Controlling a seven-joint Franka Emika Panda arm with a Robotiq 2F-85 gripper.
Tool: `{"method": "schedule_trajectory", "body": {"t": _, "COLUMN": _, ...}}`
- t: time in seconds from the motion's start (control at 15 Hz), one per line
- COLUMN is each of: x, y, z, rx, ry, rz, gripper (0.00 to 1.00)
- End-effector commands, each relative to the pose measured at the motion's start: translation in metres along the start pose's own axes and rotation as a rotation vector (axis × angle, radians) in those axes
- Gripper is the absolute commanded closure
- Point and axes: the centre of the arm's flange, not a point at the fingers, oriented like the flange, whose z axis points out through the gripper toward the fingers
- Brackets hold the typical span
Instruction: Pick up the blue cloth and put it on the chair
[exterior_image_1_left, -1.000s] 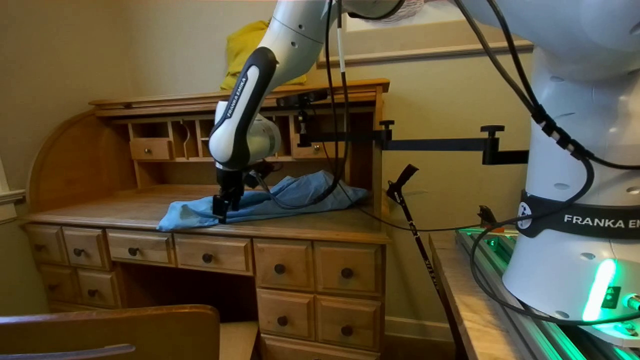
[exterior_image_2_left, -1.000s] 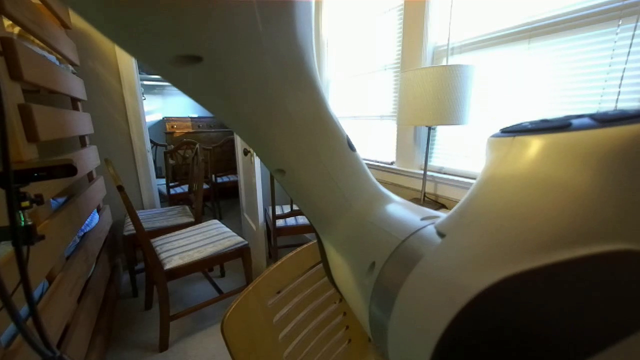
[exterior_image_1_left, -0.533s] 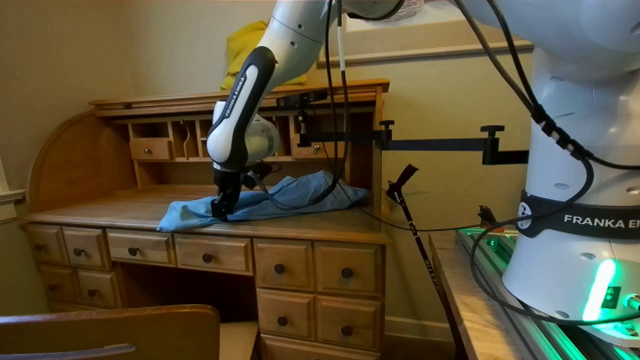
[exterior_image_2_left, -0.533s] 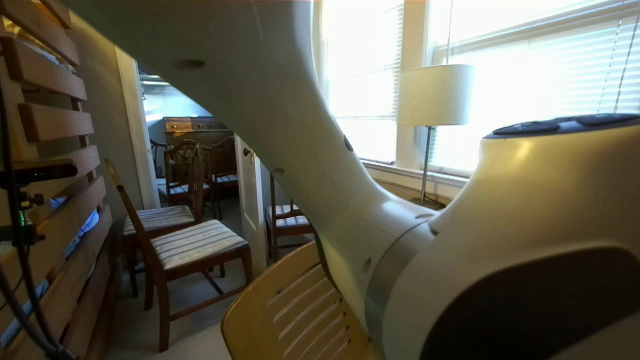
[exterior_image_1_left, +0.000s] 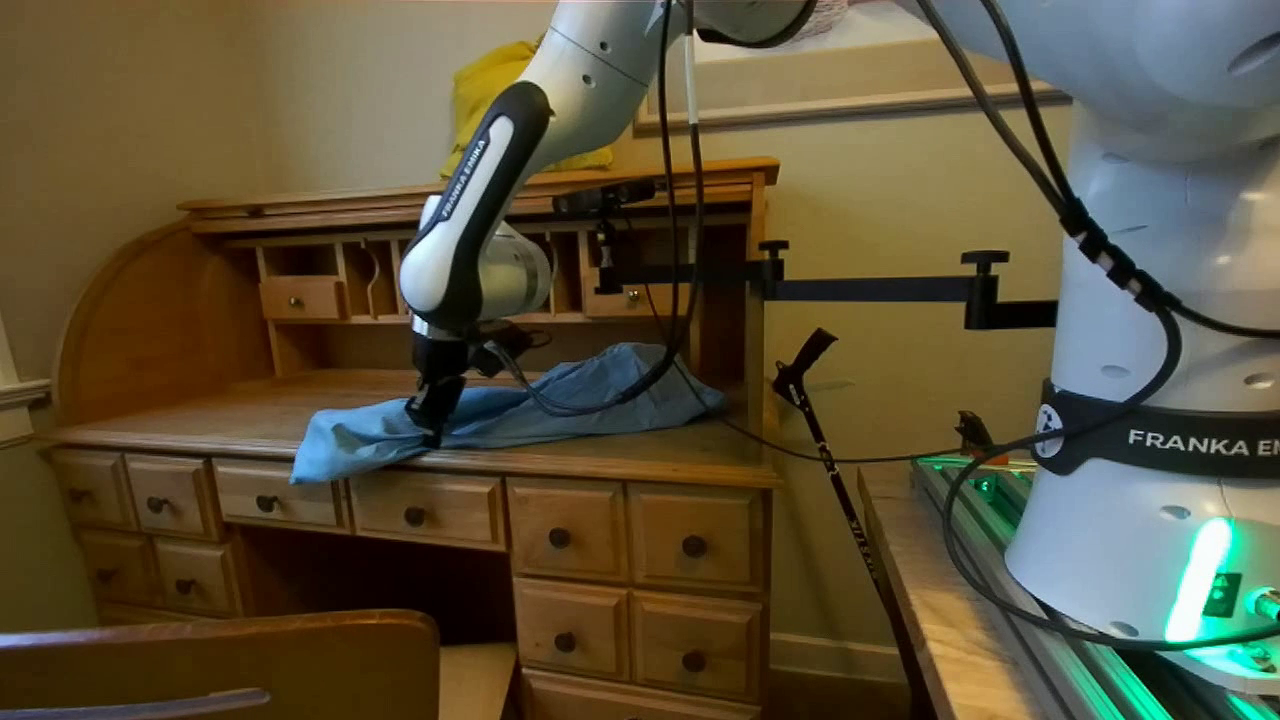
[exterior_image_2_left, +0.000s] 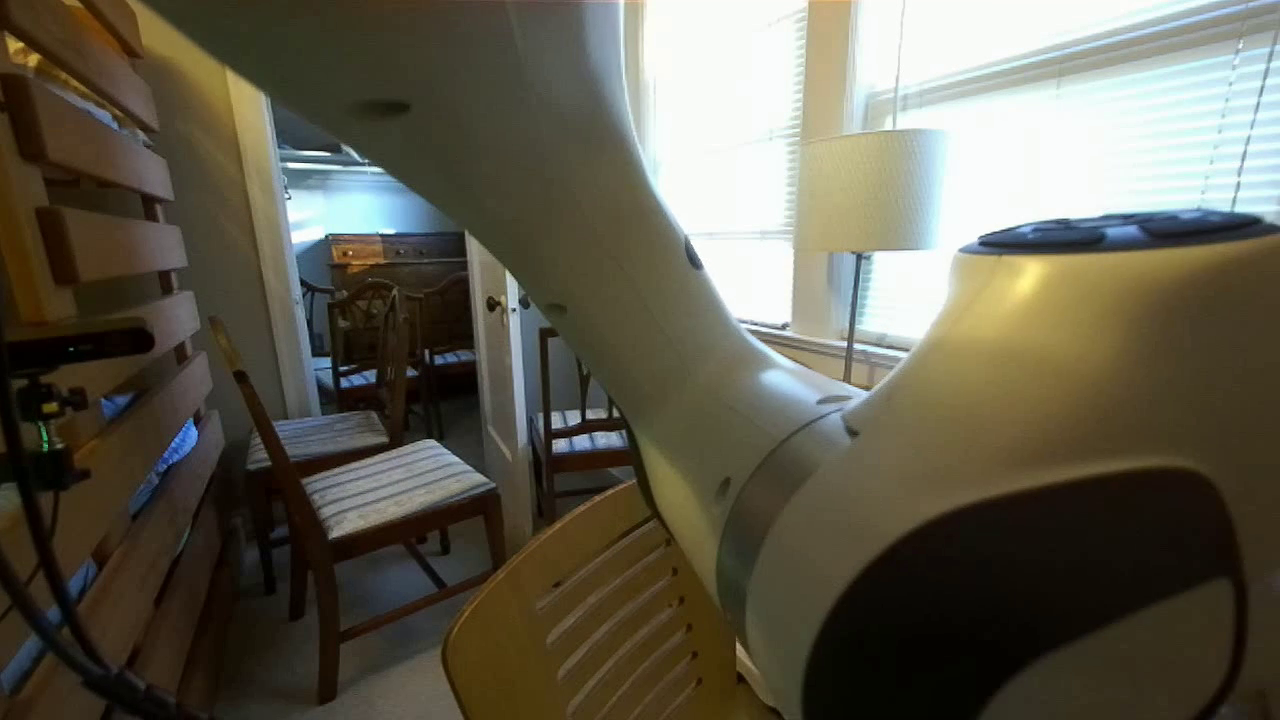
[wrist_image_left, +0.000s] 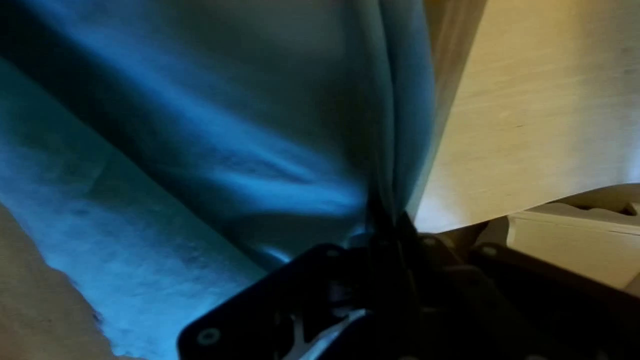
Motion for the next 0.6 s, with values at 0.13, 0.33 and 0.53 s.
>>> {"method": "schedule_trajectory", "body": {"t": 0.13, "x": -0.002, "y": -0.042, "z": -0.007, "rx": 0.132, "ry": -0.020, "rz": -0.038, "gripper": 0.99}}
{"method": "schedule_trajectory", "body": {"t": 0.33, "x": -0.001, "y": -0.068, "z": -0.012, "rx": 0.182, "ry": -0.039, "rz": -0.034, "gripper": 0.99}}
{"method": "schedule_trajectory", "body": {"t": 0.53, "x": 0.002, "y": -0.090, "z": -0.018, "rx": 0.235, "ry": -0.052, "rz": -0.016, "gripper": 0.99}}
